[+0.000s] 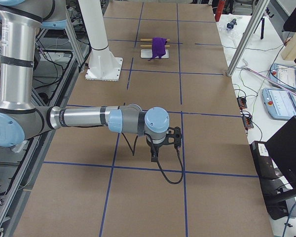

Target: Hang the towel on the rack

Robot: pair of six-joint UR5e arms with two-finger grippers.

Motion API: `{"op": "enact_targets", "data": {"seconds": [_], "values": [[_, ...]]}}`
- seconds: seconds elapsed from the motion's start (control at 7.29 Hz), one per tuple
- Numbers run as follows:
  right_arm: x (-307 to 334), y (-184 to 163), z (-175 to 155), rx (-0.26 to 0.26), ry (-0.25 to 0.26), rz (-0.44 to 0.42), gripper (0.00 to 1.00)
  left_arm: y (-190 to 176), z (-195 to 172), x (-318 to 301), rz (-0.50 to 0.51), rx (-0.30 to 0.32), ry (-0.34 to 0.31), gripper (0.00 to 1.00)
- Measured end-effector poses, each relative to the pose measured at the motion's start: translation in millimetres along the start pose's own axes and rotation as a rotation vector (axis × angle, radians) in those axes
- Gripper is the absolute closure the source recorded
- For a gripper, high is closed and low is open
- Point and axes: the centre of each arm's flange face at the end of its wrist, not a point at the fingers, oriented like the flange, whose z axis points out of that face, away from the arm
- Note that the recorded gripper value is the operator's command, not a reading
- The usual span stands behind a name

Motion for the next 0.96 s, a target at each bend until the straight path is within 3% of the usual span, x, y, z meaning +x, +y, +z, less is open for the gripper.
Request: {"op": "enact_targets", "data": {"seconds": [0.96], "values": [[21, 2, -7, 0.018, 0.013, 0.035, 0.0, 17, -10, -29, -0.106, -0.026, -0.004, 0.0]]}}
